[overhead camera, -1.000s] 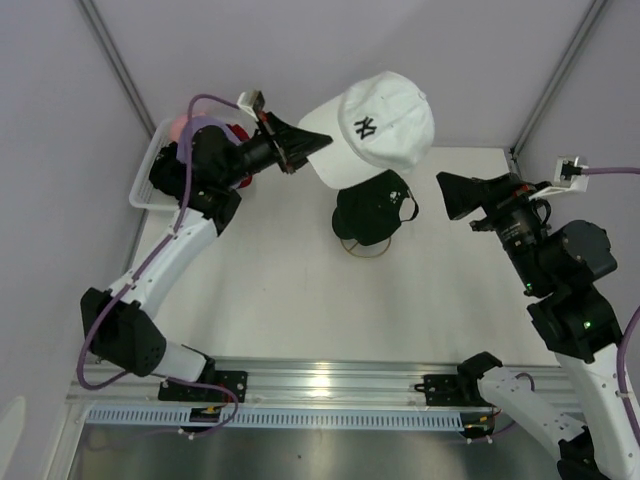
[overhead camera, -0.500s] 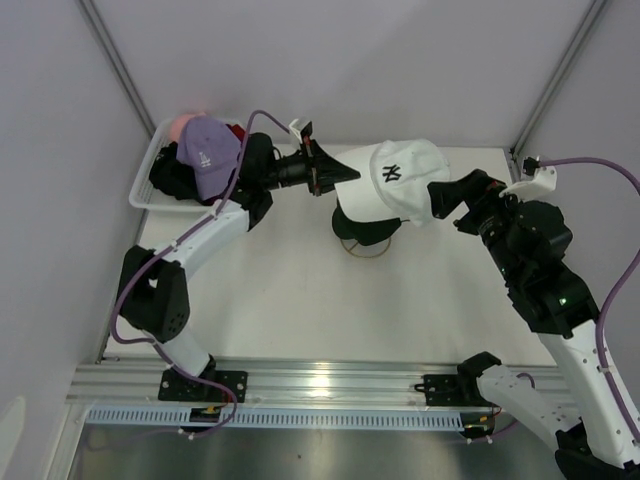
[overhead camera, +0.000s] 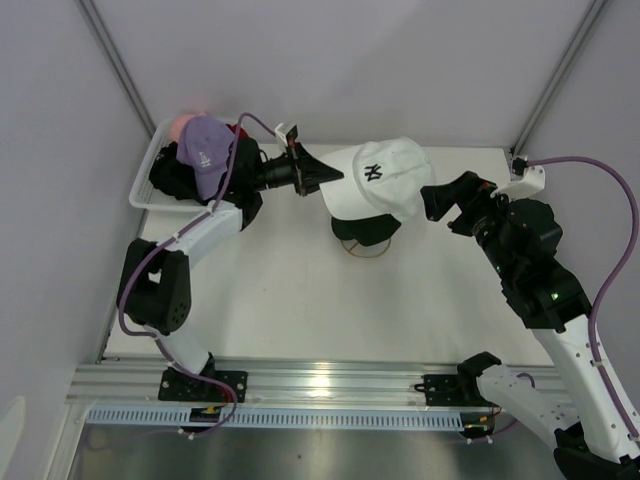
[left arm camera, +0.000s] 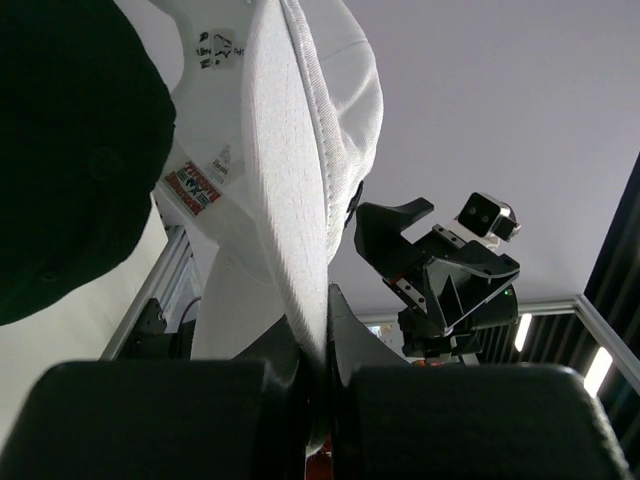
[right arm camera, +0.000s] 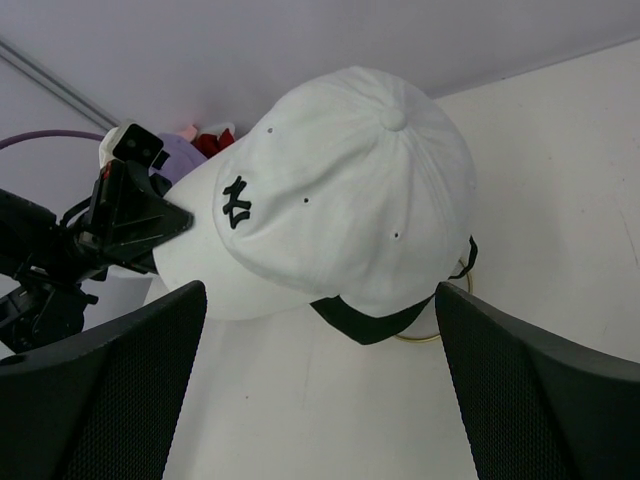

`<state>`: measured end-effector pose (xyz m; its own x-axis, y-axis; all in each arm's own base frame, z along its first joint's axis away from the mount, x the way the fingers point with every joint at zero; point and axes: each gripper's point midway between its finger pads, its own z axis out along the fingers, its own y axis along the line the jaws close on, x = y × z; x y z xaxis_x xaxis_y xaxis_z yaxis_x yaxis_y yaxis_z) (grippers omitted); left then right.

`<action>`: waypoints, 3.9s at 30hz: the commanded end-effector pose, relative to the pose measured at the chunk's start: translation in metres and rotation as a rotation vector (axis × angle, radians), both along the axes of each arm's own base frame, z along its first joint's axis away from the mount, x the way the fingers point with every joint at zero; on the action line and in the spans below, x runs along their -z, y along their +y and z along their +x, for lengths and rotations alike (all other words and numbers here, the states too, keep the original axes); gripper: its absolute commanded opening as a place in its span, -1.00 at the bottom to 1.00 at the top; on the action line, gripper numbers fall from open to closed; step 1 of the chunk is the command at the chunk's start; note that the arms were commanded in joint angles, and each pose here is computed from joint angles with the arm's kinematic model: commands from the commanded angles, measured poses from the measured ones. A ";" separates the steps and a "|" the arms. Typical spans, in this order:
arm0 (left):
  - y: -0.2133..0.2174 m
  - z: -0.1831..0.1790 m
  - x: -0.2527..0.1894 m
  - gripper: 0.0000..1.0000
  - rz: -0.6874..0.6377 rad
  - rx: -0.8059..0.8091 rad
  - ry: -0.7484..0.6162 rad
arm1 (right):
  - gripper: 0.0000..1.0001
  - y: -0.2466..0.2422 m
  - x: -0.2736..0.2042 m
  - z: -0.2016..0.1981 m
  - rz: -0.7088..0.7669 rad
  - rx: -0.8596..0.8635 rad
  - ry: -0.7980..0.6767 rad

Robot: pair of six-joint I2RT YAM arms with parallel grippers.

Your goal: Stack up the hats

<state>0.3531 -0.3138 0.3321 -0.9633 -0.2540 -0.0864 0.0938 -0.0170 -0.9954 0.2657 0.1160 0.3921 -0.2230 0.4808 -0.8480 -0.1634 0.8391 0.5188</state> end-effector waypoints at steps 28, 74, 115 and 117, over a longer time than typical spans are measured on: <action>0.063 0.038 0.155 -0.99 0.083 -0.064 0.153 | 0.99 0.009 0.014 0.004 0.031 -0.030 0.028; 0.146 0.068 0.150 0.99 0.730 -0.352 0.075 | 0.99 0.022 0.025 0.024 -0.137 -0.096 0.079; 0.336 0.053 0.038 0.96 1.021 -0.921 -0.176 | 0.99 0.013 0.076 0.120 -0.163 -0.057 0.206; 0.333 0.062 0.053 0.90 0.973 -0.952 -0.144 | 0.99 0.022 0.073 0.122 -0.141 -0.103 0.174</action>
<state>0.3940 0.0322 0.2705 -0.4929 -0.5089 -0.7058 -0.2681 0.8605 -0.4332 0.3802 0.1219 0.2906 -0.4802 0.2920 -0.8271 -0.0714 0.9268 0.3686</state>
